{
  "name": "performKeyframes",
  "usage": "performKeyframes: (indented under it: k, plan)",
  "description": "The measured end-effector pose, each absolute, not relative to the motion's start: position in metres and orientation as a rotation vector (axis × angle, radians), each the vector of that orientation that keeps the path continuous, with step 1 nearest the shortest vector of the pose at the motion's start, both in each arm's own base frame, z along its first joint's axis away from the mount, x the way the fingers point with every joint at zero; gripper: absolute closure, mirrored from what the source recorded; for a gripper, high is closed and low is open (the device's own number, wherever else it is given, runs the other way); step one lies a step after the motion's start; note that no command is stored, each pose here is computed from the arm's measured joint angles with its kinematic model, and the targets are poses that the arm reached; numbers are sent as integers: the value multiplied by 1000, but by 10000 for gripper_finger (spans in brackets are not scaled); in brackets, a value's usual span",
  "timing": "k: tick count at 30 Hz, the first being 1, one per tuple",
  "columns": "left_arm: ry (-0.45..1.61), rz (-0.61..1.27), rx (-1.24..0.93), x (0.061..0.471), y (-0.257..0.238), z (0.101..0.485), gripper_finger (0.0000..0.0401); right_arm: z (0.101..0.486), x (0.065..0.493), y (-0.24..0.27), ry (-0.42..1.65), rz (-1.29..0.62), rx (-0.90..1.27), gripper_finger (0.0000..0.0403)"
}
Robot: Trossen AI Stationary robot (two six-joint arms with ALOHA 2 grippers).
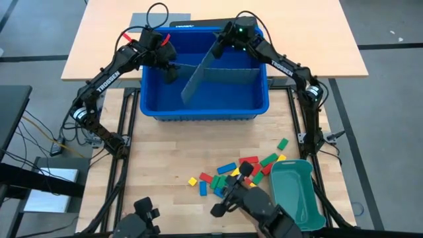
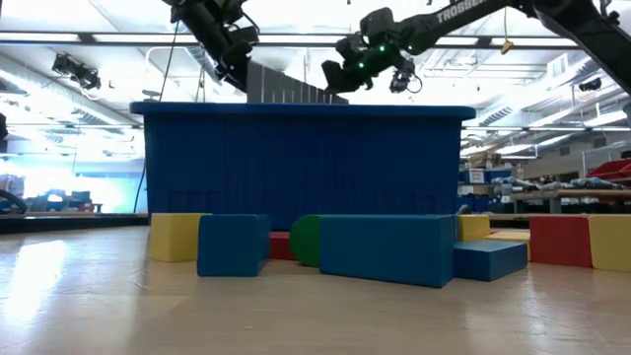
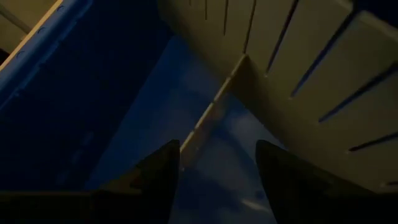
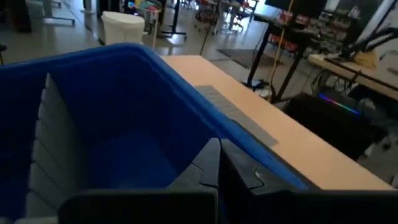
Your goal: Sort Items/Unsort Items
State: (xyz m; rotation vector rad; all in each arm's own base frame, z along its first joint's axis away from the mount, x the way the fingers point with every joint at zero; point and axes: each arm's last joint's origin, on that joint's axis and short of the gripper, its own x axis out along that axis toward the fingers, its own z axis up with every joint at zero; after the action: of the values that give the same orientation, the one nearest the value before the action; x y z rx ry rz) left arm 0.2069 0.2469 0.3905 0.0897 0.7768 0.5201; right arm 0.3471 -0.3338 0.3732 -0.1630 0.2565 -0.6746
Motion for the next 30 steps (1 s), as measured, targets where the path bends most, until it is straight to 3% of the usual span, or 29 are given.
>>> performKeyframes:
  k: [6, 11, 23, 30]
  plan:
    - [777, 521, 89, 207, 247, 390, 183, 346, 356, -344, 326, -646, -124, 402]
    - [772, 522, 92, 207, 247, 391, 183, 346, 368, -334, 309, -607, -184, 403]
    - [772, 532, 105, 207, 248, 391, 183, 413, 363, -270, 221, -483, -379, 361]
    - [816, 528, 88, 208, 244, 388, 183, 431, 366, -217, 212, -248, -156, 339]
